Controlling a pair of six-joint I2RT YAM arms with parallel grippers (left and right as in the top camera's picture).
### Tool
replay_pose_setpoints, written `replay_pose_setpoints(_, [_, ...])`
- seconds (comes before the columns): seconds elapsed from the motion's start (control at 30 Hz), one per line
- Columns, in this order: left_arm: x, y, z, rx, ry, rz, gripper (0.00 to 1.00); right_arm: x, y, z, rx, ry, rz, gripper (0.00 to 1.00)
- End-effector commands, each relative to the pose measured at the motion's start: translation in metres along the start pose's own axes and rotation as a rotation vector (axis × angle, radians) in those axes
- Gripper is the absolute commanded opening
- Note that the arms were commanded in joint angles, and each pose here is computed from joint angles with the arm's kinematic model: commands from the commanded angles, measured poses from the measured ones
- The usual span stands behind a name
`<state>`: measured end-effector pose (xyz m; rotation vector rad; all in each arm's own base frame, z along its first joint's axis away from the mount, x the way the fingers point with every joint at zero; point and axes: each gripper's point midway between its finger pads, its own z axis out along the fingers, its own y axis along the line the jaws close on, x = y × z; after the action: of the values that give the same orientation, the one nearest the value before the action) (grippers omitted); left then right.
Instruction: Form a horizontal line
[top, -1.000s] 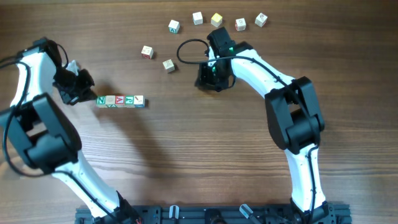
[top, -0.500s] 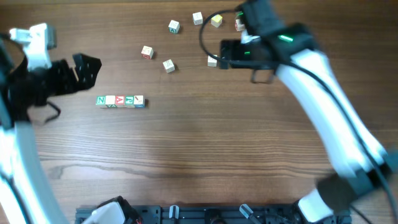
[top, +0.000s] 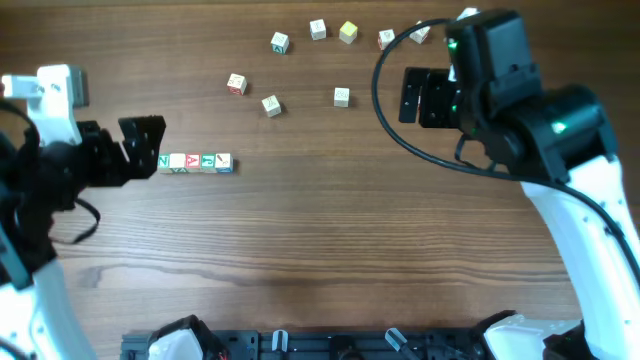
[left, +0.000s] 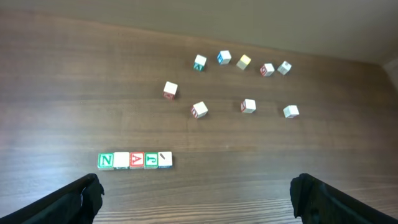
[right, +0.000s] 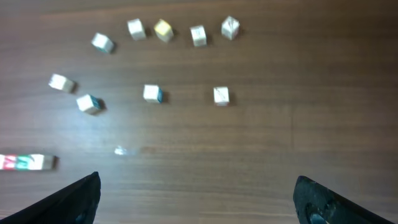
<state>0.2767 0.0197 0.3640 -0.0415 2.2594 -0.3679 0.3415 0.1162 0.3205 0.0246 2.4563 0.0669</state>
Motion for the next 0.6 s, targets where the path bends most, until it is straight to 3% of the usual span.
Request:
replay_pose_setpoints(0.0, [0.002, 0.013, 0.023, 0.006, 0.062, -0.014, 1.0, 0.016, 0.005, 0.025, 0.006, 0.077, -0.029, 1.0])
replay_pose_setpoints(0.3, [0.002, 0.042, 0.069, 0.019, 0.15, -0.063, 1.0, 0.034, 0.033, 0.07, -0.072, 0.213, -0.04, 0.99])
replay_pose_setpoints(0.5, [0.001, 0.041, 0.064, 0.005, 0.139, -0.047, 1.0, 0.046, 0.039, 0.086, -0.087, 0.28, -0.046, 0.73])
replay_pose_setpoints(0.57, [0.0, 0.037, 0.056, 0.003, 0.121, -0.03, 1.0, 0.046, 0.039, 0.085, -0.087, 0.28, -0.048, 0.72])
